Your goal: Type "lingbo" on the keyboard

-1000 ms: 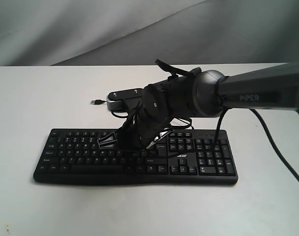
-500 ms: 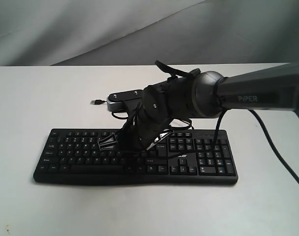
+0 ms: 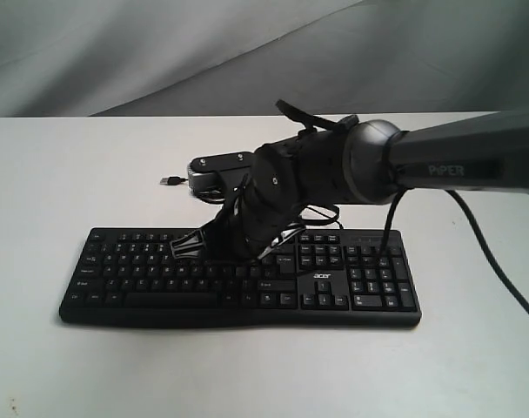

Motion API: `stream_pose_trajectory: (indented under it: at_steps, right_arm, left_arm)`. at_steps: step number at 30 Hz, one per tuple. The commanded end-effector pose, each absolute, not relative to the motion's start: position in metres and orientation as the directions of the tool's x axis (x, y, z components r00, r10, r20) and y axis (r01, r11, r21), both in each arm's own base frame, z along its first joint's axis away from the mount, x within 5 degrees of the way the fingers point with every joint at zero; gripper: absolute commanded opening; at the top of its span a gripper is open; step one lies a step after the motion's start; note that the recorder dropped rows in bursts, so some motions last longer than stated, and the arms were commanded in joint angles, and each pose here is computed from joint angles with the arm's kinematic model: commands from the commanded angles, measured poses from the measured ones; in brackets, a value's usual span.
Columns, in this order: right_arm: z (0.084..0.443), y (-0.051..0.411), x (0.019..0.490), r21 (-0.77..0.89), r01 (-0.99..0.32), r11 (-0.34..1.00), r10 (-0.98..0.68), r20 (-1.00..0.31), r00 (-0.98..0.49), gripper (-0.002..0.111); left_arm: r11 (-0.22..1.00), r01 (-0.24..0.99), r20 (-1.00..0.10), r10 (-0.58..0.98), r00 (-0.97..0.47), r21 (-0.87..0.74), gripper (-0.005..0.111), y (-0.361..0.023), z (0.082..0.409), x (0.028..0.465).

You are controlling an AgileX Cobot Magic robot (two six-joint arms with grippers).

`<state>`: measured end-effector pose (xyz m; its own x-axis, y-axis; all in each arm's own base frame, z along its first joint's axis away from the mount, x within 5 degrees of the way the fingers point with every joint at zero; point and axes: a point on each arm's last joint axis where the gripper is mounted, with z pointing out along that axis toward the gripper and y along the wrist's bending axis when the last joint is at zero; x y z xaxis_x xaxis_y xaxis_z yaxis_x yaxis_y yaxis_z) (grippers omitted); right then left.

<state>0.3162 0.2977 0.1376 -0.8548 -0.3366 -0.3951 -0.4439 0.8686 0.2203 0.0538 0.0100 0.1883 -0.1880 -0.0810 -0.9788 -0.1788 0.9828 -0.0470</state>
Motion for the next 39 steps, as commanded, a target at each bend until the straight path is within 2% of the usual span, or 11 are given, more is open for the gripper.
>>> stream_pose_trajectory:
  at_steps: [1,8,20,39]
  right_arm:
    - [0.154,0.297,0.321,0.222,-0.470,0.854,-0.327,-0.473,-0.818,0.000]
    - [0.155,0.300,0.323,0.226,-0.499,0.837,-0.332,-0.513,-0.791,0.000]
    - [0.144,0.313,0.332,0.223,-0.506,0.833,-0.380,-0.435,-0.816,0.000]
    - [0.130,0.314,0.334,0.223,-0.495,0.840,-0.373,-0.424,-0.825,0.000]
  left_arm:
    - [0.982,-0.180,-0.979,-0.093,-0.183,-0.059,0.001,0.010,0.187,0.054]
    - [0.982,-0.180,-0.979,-0.093,-0.183,-0.059,0.001,0.010,0.187,0.054]
    - [0.982,-0.180,-0.979,-0.093,-0.183,-0.059,0.001,0.010,0.187,0.054]
    - [0.982,-0.180,-0.979,-0.093,-0.183,-0.059,0.001,0.010,0.187,0.054]
